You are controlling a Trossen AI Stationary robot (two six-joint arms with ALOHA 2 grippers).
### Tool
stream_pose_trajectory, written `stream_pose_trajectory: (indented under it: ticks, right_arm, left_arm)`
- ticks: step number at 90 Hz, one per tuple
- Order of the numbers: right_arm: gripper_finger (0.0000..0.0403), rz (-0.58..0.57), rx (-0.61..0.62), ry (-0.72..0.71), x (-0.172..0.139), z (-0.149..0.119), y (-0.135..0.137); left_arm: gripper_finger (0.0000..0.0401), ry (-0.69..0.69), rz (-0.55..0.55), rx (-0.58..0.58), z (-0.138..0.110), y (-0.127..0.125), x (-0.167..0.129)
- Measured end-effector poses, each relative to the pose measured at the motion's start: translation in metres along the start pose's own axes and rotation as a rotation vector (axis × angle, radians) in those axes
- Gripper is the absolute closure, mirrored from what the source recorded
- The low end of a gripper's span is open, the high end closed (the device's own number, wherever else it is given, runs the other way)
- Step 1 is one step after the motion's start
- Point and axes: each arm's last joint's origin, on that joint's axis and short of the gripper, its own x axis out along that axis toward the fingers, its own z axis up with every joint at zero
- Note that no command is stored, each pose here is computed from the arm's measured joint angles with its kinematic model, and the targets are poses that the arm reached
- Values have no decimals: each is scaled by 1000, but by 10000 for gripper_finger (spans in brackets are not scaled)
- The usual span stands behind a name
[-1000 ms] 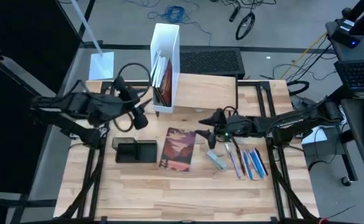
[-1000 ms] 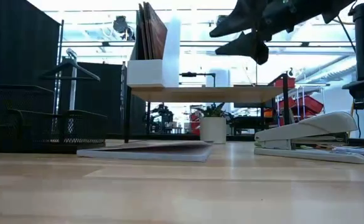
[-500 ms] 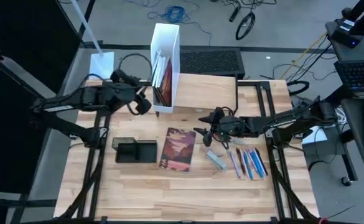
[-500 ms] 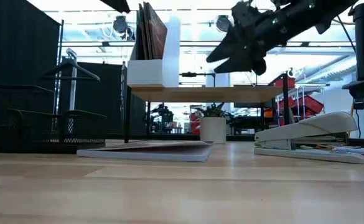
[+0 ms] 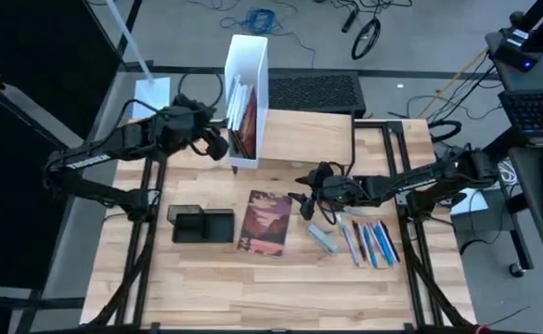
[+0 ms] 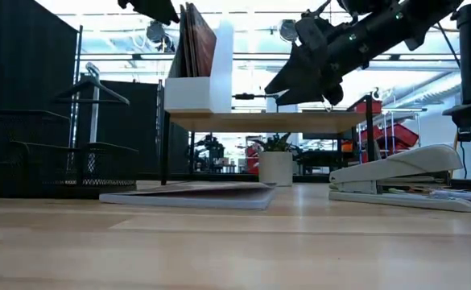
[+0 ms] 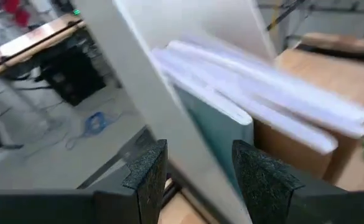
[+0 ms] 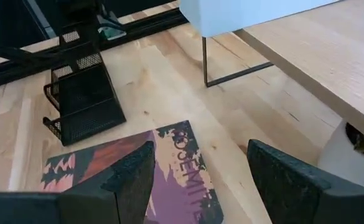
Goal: Stock shelves
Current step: Remove the blue book from the white bookshelf on the shelf
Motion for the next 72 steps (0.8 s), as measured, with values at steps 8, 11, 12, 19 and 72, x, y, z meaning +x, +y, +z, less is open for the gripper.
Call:
stream_pose_trajectory:
  ticks: [8,11,12,19,72]
  right_arm:
    - [167,-1,-3,2,0,0,0]
    - [167,-1,-2,2,0,0,0]
    - [167,-1,-1,2,0,0,0]
    - [167,-3,-1,7,0,-1,0]
    - [167,-2,4,8,0,-1,0]
  left_arm:
    - [233,-25,-32,-16,3,0,1]
    - [233,-24,-35,-15,3,0,1]
    - [233,-22,-35,-15,2,0,1]
    - [233,-5,-36,-10,1,0,1]
    - [233,-53,-63,-81,6,-2,0]
